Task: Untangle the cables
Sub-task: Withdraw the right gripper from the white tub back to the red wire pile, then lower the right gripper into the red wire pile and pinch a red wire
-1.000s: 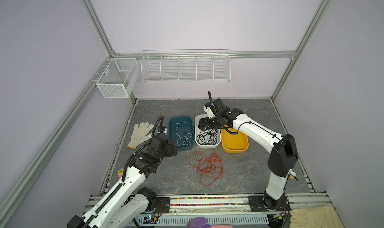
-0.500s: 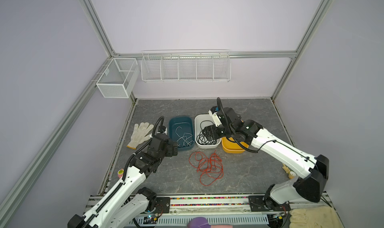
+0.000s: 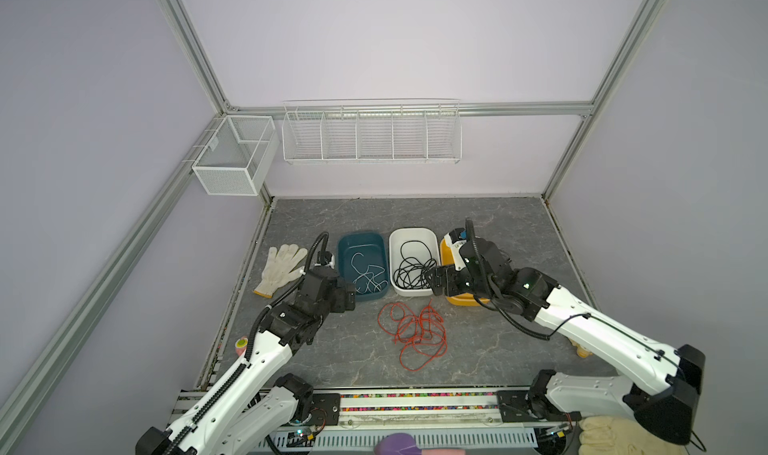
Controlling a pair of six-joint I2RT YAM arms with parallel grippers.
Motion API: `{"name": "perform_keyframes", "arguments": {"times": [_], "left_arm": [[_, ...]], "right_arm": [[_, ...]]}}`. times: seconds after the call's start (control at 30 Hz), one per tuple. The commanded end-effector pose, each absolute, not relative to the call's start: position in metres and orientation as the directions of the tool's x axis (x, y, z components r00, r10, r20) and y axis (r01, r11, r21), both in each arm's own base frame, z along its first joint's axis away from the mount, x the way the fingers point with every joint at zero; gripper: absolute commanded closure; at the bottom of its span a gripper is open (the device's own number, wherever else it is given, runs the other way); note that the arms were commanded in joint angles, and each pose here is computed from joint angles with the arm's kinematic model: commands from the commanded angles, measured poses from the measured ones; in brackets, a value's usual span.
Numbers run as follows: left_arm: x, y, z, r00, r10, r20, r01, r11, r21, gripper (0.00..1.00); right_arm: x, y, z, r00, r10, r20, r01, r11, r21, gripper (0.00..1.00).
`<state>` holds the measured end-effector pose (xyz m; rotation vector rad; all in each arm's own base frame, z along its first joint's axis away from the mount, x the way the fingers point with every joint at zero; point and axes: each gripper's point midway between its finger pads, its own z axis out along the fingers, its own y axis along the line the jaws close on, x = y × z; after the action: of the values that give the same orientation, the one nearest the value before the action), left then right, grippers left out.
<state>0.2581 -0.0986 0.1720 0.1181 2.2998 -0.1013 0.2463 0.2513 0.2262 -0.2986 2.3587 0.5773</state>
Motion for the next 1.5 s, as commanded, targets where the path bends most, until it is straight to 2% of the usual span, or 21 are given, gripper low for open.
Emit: {"name": "perform_keyframes", "arguments": {"times": [0.0, 0.2, 0.37, 0.5, 0.6, 0.77, 0.93, 1.07, 1.47], "left_arm": [[0.256, -0.1, 0.171, -0.67, 0.059, -0.74, 0.127, 0.991, -0.036, 0.01], [0.256, -0.1, 0.171, -0.67, 0.058, -0.74, 0.128, 0.991, -0.038, 0.01], [0.256, -0.101, 0.171, -0.672, 0.059, -0.739, 0.131, 0.991, -0.04, 0.01], [0.256, -0.101, 0.171, -0.672, 0.06, -0.738, 0.133, 0.99, -0.041, 0.01], [0.256, -0.101, 0.171, -0.672, 0.059, -0.738, 0.133, 0.99, -0.042, 0.01], [0.255, -0.102, 0.17, -0.673, 0.06, -0.737, 0.136, 0.99, -0.043, 0.01], [0.255, -0.102, 0.17, -0.673, 0.06, -0.738, 0.136, 0.99, -0.043, 0.01], [0.255, -0.102, 0.17, -0.674, 0.061, -0.736, 0.136, 0.99, -0.042, 0.01], [0.255, -0.103, 0.168, -0.678, 0.065, -0.732, 0.139, 0.989, -0.042, 0.01]], "right_arm": [[0.236, 0.24, 0.215, -0.761, 0.009, -0.648, -0.289, 0.89, 0.352, 0.12], [0.207, 0.248, 0.194, -0.776, 0.04, -0.63, -0.274, 0.877, 0.394, 0.12], [0.18, 0.257, 0.16, -0.812, 0.002, -0.584, -0.26, 0.894, 0.365, 0.03], [0.166, 0.265, 0.144, -0.816, -0.01, -0.578, -0.268, 0.893, 0.361, 0.01], [0.158, 0.271, 0.132, -0.807, -0.054, -0.588, -0.298, 0.897, 0.327, 0.08], [0.148, 0.275, 0.111, -0.803, -0.142, -0.579, -0.339, 0.907, 0.249, 0.33], [0.138, 0.289, 0.091, -0.793, -0.259, -0.551, -0.421, 0.887, 0.19, 0.36], [0.136, 0.291, 0.073, -0.791, -0.329, -0.516, -0.444, 0.888, 0.115, 0.44], [0.146, 0.29, 0.052, -0.766, -0.421, -0.487, -0.467, 0.884, -0.03, 0.57]]}}
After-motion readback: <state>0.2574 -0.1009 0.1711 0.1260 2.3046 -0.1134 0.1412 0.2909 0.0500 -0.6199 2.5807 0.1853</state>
